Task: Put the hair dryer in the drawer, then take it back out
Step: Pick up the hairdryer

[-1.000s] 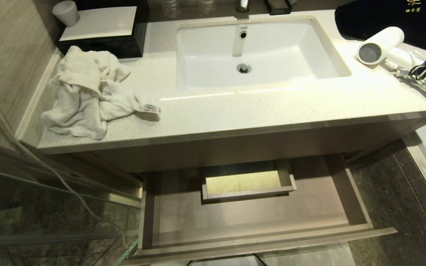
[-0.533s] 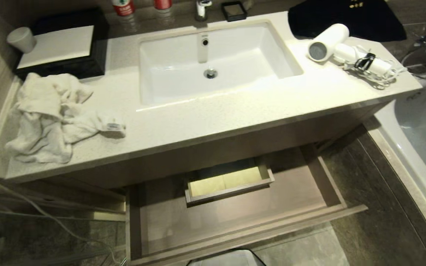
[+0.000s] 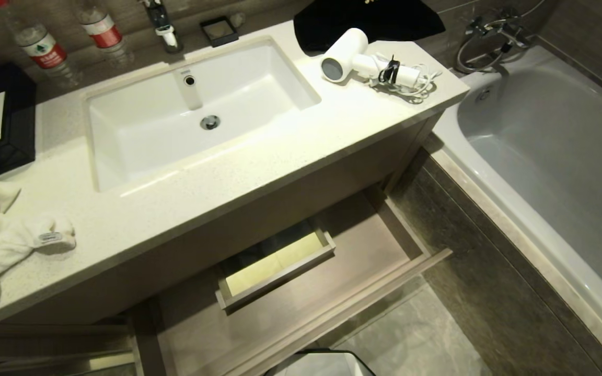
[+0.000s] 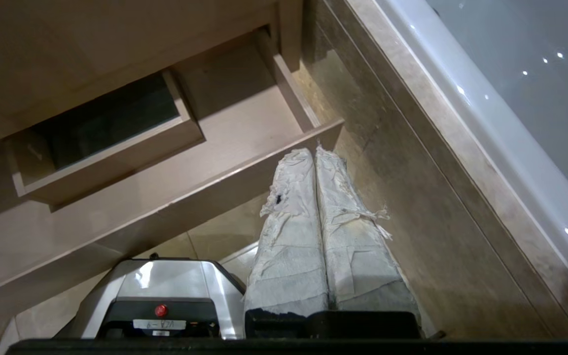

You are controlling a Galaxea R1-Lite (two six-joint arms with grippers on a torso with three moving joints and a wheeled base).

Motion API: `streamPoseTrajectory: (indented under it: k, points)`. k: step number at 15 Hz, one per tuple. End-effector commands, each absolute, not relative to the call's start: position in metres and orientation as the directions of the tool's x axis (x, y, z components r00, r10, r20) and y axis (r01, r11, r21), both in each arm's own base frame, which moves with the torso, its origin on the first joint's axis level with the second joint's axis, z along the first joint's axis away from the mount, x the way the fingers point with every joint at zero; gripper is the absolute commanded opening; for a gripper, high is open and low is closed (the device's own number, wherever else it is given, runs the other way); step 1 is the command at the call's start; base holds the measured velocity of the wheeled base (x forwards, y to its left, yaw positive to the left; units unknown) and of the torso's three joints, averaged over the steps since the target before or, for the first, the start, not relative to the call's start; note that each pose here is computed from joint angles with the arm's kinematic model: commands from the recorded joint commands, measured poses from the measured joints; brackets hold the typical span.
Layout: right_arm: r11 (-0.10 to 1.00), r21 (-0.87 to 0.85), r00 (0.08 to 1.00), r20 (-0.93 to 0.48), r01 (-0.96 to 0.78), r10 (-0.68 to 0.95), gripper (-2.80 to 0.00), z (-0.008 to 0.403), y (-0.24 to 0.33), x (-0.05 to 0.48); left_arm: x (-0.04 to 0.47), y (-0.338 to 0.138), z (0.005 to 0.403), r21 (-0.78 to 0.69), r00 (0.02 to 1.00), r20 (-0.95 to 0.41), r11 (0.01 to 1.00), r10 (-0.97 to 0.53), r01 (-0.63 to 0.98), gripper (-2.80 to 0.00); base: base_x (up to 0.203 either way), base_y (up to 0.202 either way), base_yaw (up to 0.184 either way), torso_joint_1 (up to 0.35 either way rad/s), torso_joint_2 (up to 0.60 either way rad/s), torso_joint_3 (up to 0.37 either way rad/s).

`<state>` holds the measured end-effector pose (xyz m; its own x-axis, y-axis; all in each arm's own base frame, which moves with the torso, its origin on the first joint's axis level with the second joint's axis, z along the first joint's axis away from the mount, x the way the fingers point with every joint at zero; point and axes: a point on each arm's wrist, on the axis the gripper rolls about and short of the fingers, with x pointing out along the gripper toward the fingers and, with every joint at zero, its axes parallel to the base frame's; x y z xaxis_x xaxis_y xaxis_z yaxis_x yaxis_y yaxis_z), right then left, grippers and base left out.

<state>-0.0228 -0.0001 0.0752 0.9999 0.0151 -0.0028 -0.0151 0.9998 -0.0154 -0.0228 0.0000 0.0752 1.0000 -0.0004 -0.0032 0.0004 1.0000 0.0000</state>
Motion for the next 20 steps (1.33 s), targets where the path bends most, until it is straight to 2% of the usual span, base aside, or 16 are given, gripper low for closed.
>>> streamPoseTrajectory:
  k: [1,8,20]
  points:
    - [1.000,-0.021,1.000,-0.007,-0.017,0.017,-2.80,0.0746,-0.0001,-0.0226,-0.0230,0.0000,0.0754,0.000,1.000,-0.001,1.000,0.000,0.000,-2.80,0.000,0.000,0.000,0.000,0.00,0.000]
    - [1.000,-0.026,1.000,-0.008,-0.017,0.017,-2.80,0.0746,-0.0001,-0.0226,-0.0230,0.0000,0.0754,0.000,1.000,-0.002,1.000,0.000,0.000,-2.80,0.000,0.000,0.000,0.027,0.00,0.026]
    - [1.000,-0.026,1.000,-0.008,-0.017,0.017,-2.80,0.0746,-0.0001,-0.0226,-0.0229,0.0000,0.0751,0.000,1.000,-0.002,1.000,0.000,0.000,-2.80,0.000,0.000,0.000,0.277,-0.07,0.197]
